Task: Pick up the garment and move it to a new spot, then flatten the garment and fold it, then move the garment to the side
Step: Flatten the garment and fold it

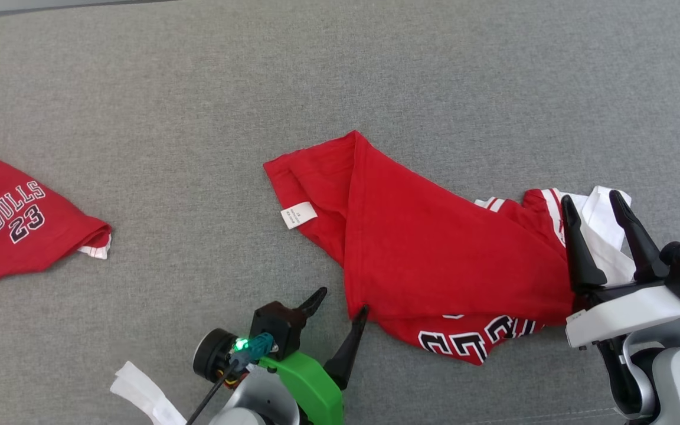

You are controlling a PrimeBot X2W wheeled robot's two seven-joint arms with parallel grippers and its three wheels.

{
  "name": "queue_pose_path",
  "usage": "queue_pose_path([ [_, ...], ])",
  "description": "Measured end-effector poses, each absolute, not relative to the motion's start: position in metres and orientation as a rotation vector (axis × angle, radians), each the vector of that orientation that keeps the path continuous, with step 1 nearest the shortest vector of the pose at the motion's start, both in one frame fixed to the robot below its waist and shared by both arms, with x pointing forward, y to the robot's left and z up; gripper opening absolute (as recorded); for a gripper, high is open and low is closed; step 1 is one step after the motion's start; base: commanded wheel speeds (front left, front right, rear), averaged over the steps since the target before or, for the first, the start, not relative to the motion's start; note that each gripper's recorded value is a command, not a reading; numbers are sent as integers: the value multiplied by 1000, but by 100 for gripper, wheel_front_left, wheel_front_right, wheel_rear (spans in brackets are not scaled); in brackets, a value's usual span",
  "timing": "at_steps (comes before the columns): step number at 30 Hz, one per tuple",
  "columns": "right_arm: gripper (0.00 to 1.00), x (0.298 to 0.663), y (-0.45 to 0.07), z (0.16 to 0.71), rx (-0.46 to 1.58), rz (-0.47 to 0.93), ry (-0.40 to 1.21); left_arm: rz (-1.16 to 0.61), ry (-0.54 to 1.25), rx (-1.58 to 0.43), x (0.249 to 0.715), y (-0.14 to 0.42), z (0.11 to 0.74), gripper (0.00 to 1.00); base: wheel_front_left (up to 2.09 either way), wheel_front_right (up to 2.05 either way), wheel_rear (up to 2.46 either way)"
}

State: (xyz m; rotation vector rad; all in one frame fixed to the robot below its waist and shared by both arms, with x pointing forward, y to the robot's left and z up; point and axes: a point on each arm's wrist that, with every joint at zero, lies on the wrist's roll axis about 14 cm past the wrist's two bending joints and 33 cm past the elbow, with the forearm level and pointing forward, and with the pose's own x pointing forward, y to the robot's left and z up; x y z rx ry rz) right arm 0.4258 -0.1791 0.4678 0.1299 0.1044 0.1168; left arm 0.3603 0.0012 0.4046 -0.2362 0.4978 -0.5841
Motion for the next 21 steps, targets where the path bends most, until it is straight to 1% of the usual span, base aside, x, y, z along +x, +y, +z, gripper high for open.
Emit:
queue_pose_path([
  [3,100,427,-183,462,128,105,118,-609,551,-247,354,-5,392,100,0,0,0],
  [4,100,428,-184,460,127,101,122,-617,559,-252,353,-8,390,72,0,0,0],
  [5,100,429,-186,459,126,96,125,-629,565,-254,352,-10,389,31,0,0,0],
  [6,100,429,-187,457,125,92,129,-635,571,-257,353,-11,388,0,0,0,0],
  [11,100,425,-211,442,90,38,179,-636,558,-270,357,-11,387,0,0,0,0],
  [15,100,423,-227,423,71,11,252,-633,565,-268,358,-8,384,0,0,0,0],
  [21,100,440,-234,399,67,15,328,-614,558,-257,368,0,379,0,0,0,0],
])
